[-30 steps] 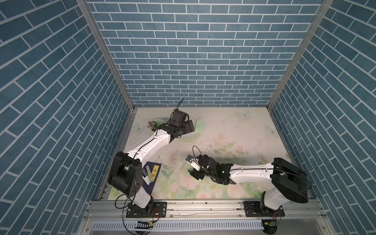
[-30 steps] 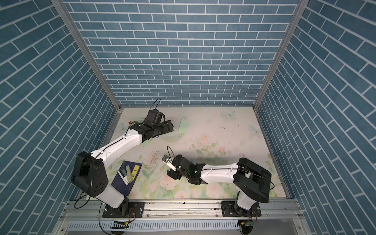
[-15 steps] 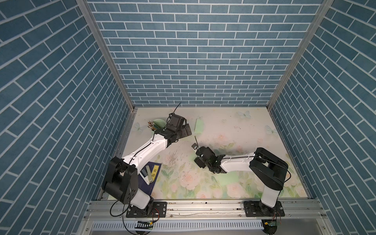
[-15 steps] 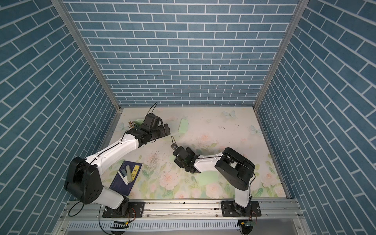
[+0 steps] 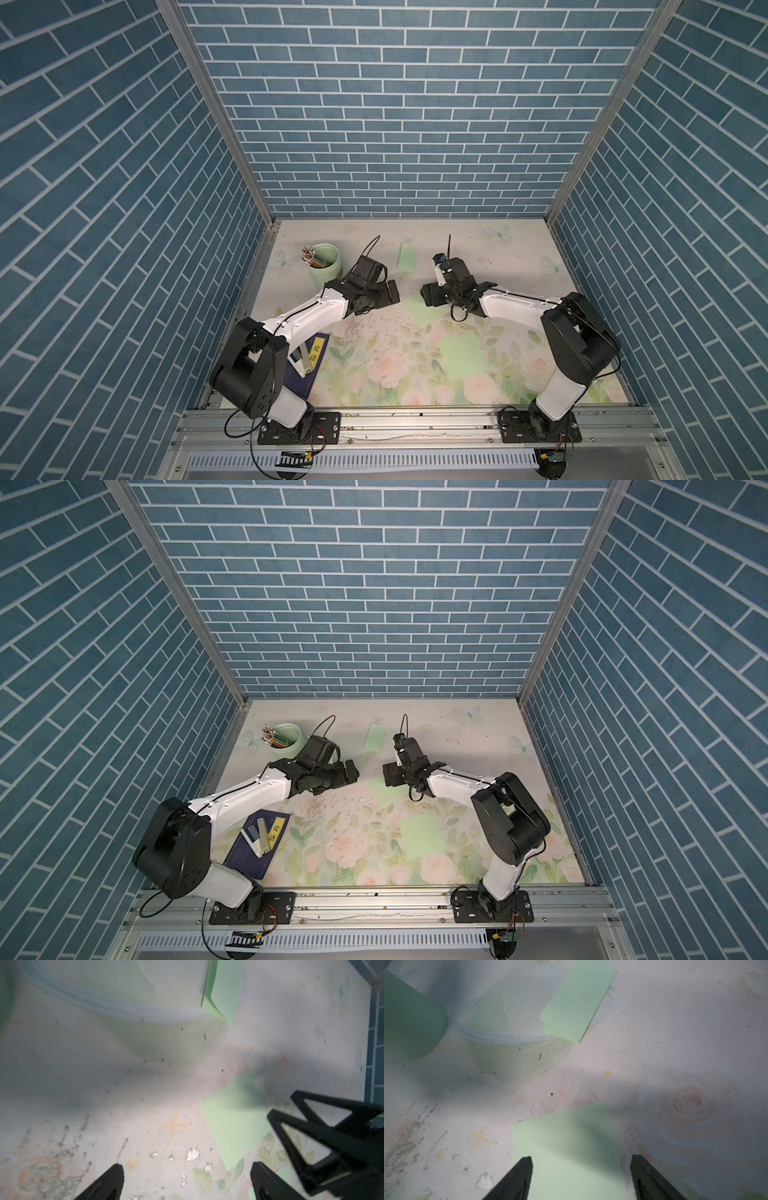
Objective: Fold the square paper along the opposite sides
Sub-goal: Move the paper at the center of the board, then pick up the paper from the center of the board.
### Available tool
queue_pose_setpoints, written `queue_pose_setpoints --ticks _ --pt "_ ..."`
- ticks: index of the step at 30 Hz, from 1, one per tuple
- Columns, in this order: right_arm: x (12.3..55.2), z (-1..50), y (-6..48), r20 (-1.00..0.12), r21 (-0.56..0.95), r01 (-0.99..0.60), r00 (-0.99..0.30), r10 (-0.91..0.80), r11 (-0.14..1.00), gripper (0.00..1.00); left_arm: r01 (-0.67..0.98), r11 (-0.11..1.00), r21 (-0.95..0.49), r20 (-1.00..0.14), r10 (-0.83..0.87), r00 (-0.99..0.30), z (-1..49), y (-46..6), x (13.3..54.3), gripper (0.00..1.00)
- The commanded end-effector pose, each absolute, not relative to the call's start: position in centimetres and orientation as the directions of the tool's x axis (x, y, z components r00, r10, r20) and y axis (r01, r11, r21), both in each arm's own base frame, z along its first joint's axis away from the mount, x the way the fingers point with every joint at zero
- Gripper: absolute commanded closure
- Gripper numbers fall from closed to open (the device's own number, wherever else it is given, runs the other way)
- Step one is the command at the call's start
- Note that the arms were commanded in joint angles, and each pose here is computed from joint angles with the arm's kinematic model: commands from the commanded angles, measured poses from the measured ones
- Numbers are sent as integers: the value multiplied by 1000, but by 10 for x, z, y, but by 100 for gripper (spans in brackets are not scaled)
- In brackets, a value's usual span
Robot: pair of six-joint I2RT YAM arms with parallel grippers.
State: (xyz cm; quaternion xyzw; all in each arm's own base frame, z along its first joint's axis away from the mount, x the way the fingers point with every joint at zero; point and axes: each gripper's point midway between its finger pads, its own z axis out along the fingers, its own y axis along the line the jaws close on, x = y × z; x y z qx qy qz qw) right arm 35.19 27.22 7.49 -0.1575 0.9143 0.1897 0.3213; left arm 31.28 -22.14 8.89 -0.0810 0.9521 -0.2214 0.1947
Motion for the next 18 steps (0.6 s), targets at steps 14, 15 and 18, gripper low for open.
queue_pose_setpoints --ticks 14,15,18 --pt "282 -4 269 -404 513 -340 -906 -128 788 28 -139 798 -587 -80 -227 -971 8 -288 318 0" --pt "280 -5 270 -397 525 -338 -909 -127 781 28 -148 798 -585 -73 -234 -970 5 -286 318 0" --pt "274 -7 276 -378 556 -336 -917 -129 760 29 -169 798 -578 -58 -247 -967 -3 -282 319 0"
